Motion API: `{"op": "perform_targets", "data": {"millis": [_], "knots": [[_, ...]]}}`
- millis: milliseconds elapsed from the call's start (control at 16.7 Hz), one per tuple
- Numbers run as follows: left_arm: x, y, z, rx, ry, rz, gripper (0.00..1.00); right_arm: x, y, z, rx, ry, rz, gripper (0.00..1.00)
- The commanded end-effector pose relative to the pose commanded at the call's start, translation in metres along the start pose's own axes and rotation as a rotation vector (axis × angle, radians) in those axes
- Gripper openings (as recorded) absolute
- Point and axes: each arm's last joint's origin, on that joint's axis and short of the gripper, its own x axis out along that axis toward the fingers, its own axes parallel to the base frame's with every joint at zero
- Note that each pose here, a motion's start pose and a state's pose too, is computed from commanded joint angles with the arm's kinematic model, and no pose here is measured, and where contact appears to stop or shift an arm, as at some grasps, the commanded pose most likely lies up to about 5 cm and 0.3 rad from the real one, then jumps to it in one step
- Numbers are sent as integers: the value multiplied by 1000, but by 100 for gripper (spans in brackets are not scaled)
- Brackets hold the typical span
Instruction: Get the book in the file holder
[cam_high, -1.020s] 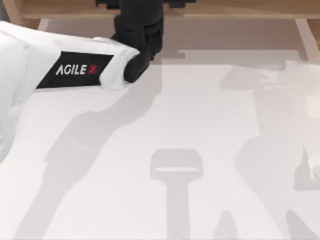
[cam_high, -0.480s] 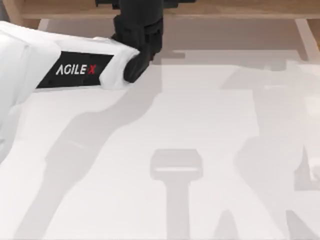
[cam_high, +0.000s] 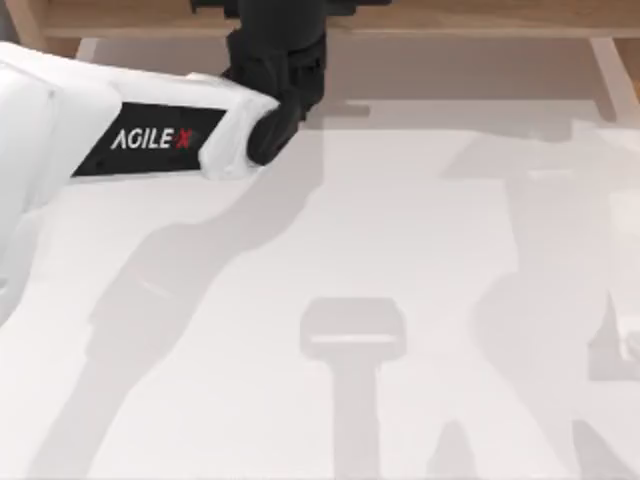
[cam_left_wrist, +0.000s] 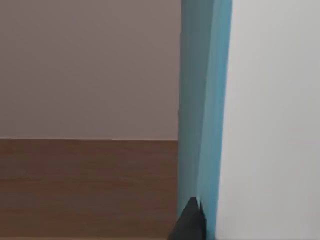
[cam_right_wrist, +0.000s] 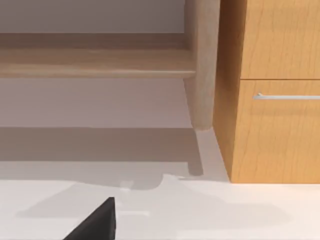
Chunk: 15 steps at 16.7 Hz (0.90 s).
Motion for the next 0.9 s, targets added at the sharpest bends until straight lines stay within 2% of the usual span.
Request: {"op": "perform_targets", "data": {"millis": [240,660,900], "knots": [[0,0,13,1,1,0,0,0,0,0,0,0,0,100],[-3,2,16,17,2,-5,0,0,0,0,0,0,0,100],[-23,16,31,134,19,-28,0,0,0,0,0,0,0,100]]}}
